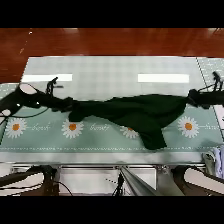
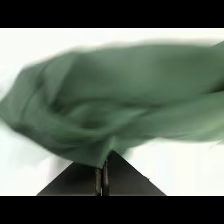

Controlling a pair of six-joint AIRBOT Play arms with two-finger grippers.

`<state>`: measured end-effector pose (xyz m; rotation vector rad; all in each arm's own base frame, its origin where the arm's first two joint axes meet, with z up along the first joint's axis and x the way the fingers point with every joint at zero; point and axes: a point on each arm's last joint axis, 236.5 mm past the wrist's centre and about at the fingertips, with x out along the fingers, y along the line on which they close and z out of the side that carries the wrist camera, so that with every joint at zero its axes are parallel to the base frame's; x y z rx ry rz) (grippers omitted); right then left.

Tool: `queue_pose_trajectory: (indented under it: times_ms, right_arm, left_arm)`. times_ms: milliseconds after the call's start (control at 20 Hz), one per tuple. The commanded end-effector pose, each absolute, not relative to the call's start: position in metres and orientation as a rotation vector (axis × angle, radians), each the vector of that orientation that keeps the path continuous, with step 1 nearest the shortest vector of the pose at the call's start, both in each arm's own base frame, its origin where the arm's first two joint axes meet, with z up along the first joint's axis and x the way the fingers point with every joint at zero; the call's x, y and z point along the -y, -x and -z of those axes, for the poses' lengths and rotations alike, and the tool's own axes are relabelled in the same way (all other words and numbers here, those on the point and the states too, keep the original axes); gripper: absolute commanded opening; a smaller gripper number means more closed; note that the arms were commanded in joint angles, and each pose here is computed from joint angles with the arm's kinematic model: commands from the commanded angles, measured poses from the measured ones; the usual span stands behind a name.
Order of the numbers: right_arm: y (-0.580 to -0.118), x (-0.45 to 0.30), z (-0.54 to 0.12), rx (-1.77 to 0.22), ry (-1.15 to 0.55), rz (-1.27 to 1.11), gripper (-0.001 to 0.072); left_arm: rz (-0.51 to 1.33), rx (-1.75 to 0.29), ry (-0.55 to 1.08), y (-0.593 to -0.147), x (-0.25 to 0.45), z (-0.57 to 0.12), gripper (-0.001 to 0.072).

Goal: Fold the shirts.

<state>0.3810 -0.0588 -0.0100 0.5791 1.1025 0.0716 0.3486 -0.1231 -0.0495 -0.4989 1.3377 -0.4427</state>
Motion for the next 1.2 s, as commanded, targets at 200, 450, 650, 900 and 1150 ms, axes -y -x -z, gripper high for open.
queue_pose_trajectory:
  times_ms: [200, 450, 650, 900, 1150]
  right_arm:
    - [-0.406, 0.070, -0.305, -0.333, -0.210, -0.055, 0.0022]
    - [-0.350, 0.033, -0.413, -0.087, -0.128, -0.097, 0.0022]
    - [-0.302, 0.010, -0.468, 0.048, -0.079, -0.101, 0.0022]
    - [-0.254, -0.013, -0.505, 0.139, -0.035, -0.100, 0.0022]
    - [-0.227, -0.028, -0.472, -0.025, -0.061, -0.103, 0.0022]
  left_arm:
    - [0.487, -0.522, 0.254, -0.420, 0.088, -0.290, 0.0031]
    - [0.460, 0.038, 0.077, -0.332, 0.088, -0.511, 0.0030]
    - [0.431, 0.175, 0.001, -0.278, 0.089, -0.557, 0.0031]
    - [0.379, 0.150, -0.053, -0.244, 0.084, -0.553, 0.0031]
    - [0.275, 0.076, -0.100, -0.220, 0.066, -0.536, 0.0030]
